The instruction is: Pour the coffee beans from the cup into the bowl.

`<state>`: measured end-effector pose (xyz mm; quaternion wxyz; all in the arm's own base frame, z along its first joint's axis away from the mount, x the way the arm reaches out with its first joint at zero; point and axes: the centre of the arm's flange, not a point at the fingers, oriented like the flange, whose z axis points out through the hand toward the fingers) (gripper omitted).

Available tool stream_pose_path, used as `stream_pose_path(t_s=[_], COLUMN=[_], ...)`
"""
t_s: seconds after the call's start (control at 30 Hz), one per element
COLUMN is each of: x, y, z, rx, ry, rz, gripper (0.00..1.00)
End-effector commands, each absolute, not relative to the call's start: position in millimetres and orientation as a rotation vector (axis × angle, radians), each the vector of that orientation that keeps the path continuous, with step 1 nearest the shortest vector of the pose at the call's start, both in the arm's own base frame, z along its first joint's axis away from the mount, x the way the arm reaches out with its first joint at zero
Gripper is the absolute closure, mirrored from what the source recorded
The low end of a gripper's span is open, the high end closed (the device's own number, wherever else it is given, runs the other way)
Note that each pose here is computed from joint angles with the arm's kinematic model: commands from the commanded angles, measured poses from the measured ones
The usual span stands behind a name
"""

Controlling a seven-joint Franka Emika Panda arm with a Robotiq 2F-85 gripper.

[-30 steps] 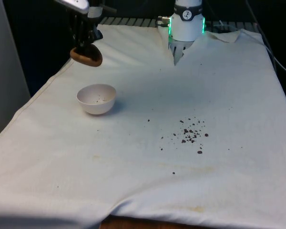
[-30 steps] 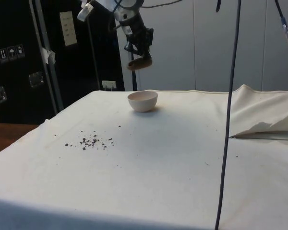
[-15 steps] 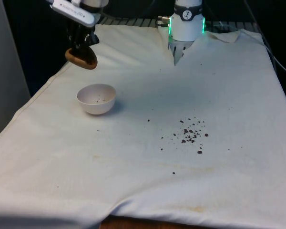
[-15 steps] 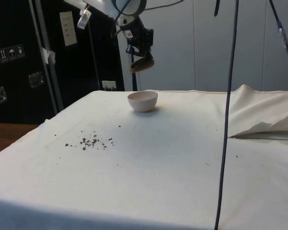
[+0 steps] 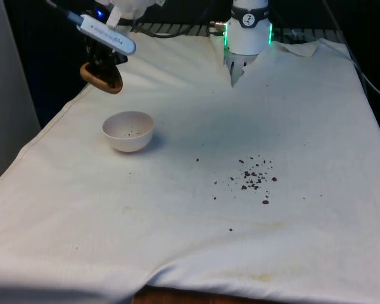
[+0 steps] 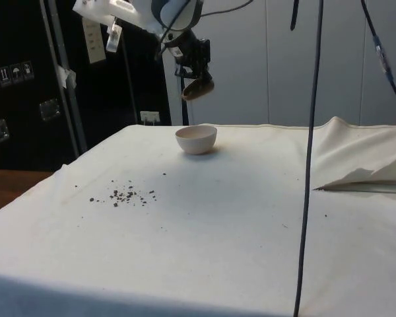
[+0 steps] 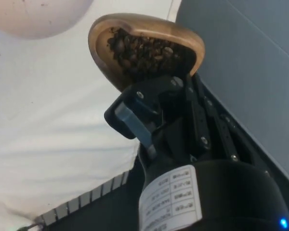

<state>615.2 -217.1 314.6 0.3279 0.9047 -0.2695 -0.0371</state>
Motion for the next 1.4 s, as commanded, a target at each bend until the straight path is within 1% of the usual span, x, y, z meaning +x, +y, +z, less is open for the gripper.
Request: stream_pose_path(t_s=[0.0, 1.37], x=[616, 634], y=[-217, -200], z=[314, 298], rx=[2.349, 2.033], ry=[-0.699, -0.578], rz=[-0.104, -0.2], gripper=[1.0, 1.0])
